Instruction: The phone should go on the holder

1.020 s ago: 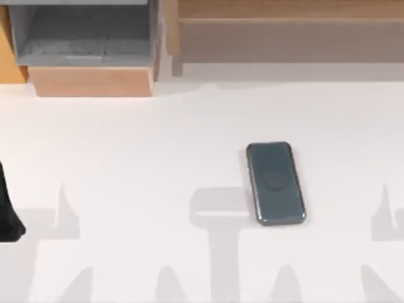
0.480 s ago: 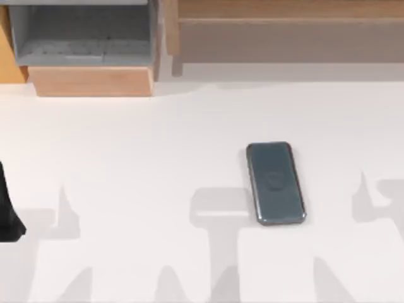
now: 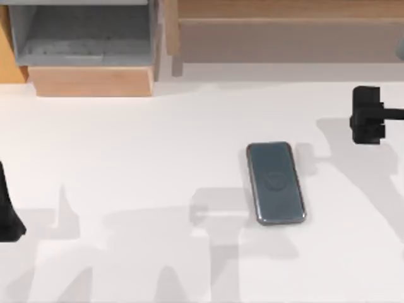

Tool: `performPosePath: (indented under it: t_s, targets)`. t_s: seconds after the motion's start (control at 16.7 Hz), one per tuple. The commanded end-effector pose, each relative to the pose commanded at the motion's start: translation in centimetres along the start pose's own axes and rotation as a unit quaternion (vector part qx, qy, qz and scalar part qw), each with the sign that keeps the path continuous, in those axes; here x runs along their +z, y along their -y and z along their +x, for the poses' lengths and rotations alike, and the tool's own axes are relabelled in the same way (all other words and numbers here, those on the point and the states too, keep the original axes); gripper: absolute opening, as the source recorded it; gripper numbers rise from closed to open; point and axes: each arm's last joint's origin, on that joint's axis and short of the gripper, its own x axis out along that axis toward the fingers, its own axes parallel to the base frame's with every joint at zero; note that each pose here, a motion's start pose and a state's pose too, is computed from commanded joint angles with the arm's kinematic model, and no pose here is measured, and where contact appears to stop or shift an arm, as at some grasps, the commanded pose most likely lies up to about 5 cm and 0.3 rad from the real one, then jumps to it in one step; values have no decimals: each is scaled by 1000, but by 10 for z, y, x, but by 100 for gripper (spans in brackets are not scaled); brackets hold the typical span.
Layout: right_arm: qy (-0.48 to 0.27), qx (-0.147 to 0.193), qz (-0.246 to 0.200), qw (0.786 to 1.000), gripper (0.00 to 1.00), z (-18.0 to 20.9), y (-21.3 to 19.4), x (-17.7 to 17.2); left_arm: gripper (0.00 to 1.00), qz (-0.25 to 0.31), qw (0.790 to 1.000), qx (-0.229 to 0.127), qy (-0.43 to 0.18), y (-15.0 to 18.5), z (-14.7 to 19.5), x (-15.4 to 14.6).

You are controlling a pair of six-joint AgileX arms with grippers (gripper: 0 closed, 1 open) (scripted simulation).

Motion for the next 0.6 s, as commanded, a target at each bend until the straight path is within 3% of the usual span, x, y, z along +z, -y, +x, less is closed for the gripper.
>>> performPosePath:
  t_s: [0.3, 0.6]
  targets:
    - [-186, -39, -3, 982, 100, 87, -55, 34, 100, 0, 1000, 0, 0, 0, 0, 0]
    - [-271, -70, -10, 960, 100, 144, -97, 39, 100, 0, 1000, 0, 0, 0, 0, 0]
